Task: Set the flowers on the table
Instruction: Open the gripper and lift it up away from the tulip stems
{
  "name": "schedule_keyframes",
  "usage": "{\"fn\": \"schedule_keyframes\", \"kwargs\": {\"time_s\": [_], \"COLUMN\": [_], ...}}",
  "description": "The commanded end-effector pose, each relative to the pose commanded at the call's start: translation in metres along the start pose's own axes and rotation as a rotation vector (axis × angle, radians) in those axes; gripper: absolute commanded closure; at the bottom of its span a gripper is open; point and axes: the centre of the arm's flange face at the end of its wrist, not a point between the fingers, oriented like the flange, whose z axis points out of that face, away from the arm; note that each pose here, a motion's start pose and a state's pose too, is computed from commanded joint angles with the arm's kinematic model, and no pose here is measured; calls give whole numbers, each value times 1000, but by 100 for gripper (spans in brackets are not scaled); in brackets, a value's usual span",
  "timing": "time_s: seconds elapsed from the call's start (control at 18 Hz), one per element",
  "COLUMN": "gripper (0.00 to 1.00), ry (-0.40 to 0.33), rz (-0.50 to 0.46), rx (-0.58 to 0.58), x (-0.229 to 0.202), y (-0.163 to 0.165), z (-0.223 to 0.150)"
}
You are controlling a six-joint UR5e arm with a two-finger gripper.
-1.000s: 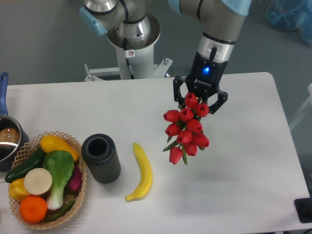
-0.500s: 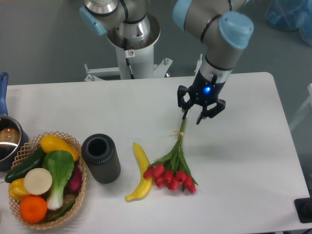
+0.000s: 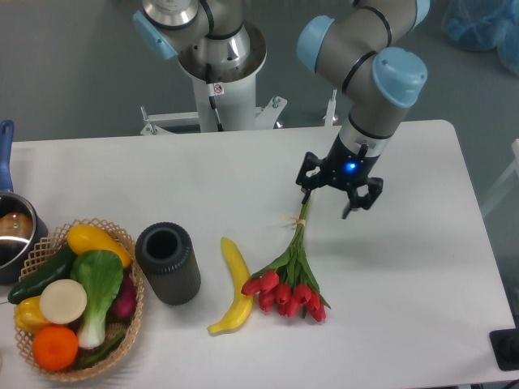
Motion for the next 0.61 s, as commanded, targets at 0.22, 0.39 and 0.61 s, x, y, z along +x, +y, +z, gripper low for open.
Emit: {"fn": "schedule_keyframes", "kwargs": {"time_s": [0.22, 0.39, 0.61], "gripper": [0, 0, 0], "ry": [-44, -43, -41], "rz": [59, 105, 109], "rx": [-54, -57, -58], "x": [-9, -12, -17], "y": [3, 4, 6], "z": [-6, -4, -3]}}
